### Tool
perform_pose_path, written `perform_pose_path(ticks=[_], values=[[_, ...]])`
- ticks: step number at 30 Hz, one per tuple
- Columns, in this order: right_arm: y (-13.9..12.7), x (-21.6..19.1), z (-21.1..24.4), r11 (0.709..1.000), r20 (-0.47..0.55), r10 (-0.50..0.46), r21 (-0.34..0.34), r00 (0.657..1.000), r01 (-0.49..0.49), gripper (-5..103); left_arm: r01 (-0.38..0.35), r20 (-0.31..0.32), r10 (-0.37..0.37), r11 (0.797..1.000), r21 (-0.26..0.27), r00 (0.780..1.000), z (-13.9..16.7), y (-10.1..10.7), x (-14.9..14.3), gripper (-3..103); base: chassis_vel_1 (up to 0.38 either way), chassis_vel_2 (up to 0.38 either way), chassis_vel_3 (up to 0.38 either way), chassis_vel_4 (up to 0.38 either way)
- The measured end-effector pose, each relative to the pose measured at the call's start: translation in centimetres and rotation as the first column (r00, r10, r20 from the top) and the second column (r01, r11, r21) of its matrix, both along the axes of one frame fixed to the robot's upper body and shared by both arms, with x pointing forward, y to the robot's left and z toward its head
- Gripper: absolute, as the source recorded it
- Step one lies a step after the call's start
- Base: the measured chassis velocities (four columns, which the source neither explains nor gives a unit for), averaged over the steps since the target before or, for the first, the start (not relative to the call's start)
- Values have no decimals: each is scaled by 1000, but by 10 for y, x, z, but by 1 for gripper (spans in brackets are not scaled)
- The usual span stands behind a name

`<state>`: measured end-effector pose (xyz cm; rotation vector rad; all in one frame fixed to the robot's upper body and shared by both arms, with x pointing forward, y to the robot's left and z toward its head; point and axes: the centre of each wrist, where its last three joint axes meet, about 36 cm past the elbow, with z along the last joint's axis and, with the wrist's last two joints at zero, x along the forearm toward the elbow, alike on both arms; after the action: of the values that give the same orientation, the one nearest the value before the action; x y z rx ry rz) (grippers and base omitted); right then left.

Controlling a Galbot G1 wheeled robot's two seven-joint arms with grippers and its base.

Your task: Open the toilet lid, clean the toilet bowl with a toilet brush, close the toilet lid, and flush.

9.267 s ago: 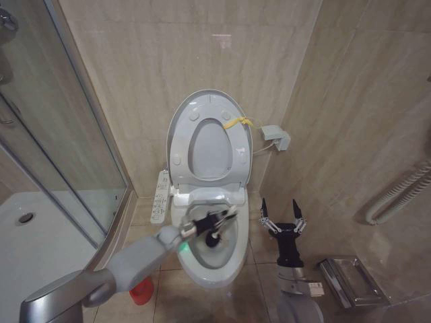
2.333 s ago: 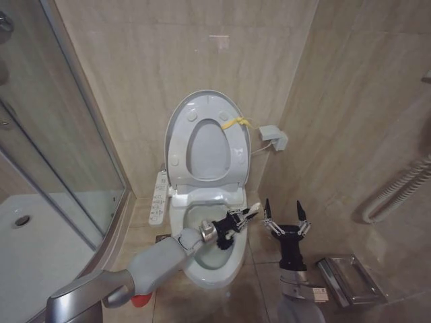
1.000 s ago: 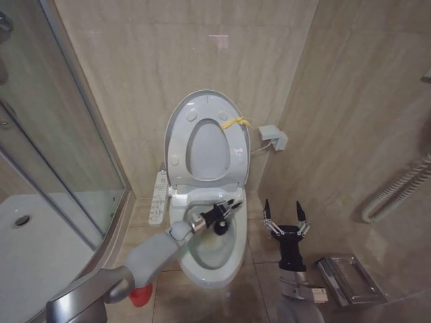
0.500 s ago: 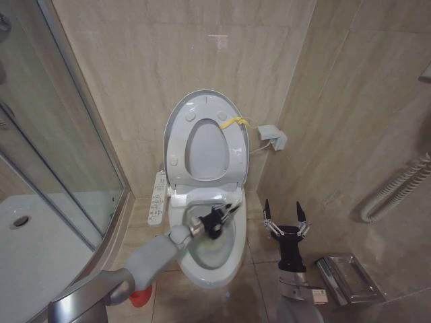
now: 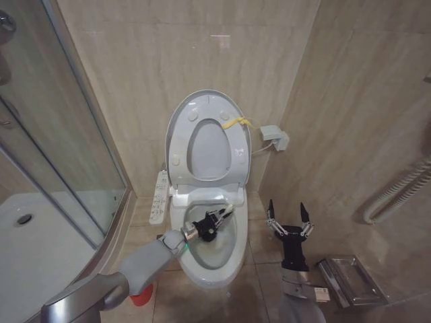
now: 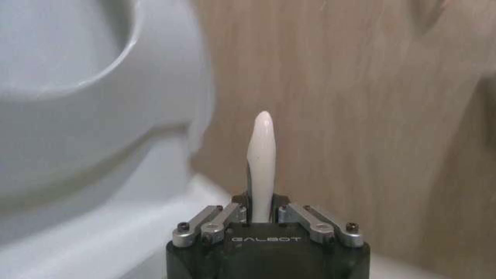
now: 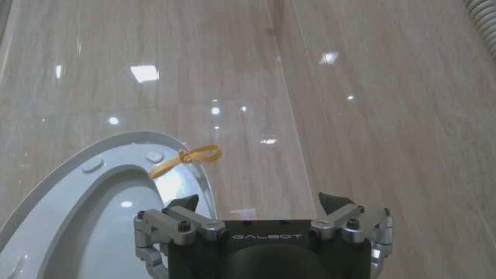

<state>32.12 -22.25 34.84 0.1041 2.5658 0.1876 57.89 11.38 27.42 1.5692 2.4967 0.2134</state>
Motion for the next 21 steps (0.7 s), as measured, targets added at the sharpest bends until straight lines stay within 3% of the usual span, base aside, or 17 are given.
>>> perform_pose_path(ticks=[2, 6, 7, 9, 11, 12, 14, 16, 18, 21], values=[[2, 0, 0, 1000, 2, 0, 4, 1000, 0, 100, 40, 9, -40, 999, -20, 999, 8, -15, -5, 18, 0, 0, 0, 0], [3, -1, 2, 1000, 6, 5, 3, 1000, -5, 100, 14, -22, -12, 998, 62, 1000, -18, 7, -7, 18, -8, -15, -5, 2], [3, -1, 2, 1000, 6, 6, 1, 1000, -6, 100, 10, -23, -9, 998, 59, 1000, -18, 7, -7, 18, 0, 0, 0, 0], [2, -1, 3, 1000, 6, 7, -2, 1000, -7, 100, 12, -25, -11, 999, 30, 1000, -12, -1, -8, 18, 0, 0, 0, 0], [0, 0, 2, 1000, 5, 5, -4, 1000, -5, 100, 44, -24, -46, 997, -56, 999, 11, -31, -12, 18, 0, 0, 0, 0], [1, 1, 2, 1000, 6, 4, -4, 1000, -4, 100, 50, -25, -52, 996, -72, 998, 16, -38, -13, 18, 0, 0, 0, 0], [2, 1, 1, 1000, 4, 4, -2, 1000, -4, 100, 43, -33, -44, 998, -54, 998, 11, -34, -13, 18, 0, 0, 0, 0], [5, 1, 0, 1000, 1, 11, -2, 1000, -11, 100, 13, -41, -12, 1000, 26, 999, -10, -10, -8, 18, 0, 0, 0, 0], [5, 1, 0, 1000, 0, 14, -4, 1000, -14, 100, 0, -39, 1, 999, 42, 999, -14, -2, -5, 18, 0, 0, 0, 0], [5, 1, -1, 1000, -1, 15, -5, 1000, -15, 100, -1, -34, 1, 1000, 12, 999, -6, -6, -4, 18, 0, 0, 0, 0]])
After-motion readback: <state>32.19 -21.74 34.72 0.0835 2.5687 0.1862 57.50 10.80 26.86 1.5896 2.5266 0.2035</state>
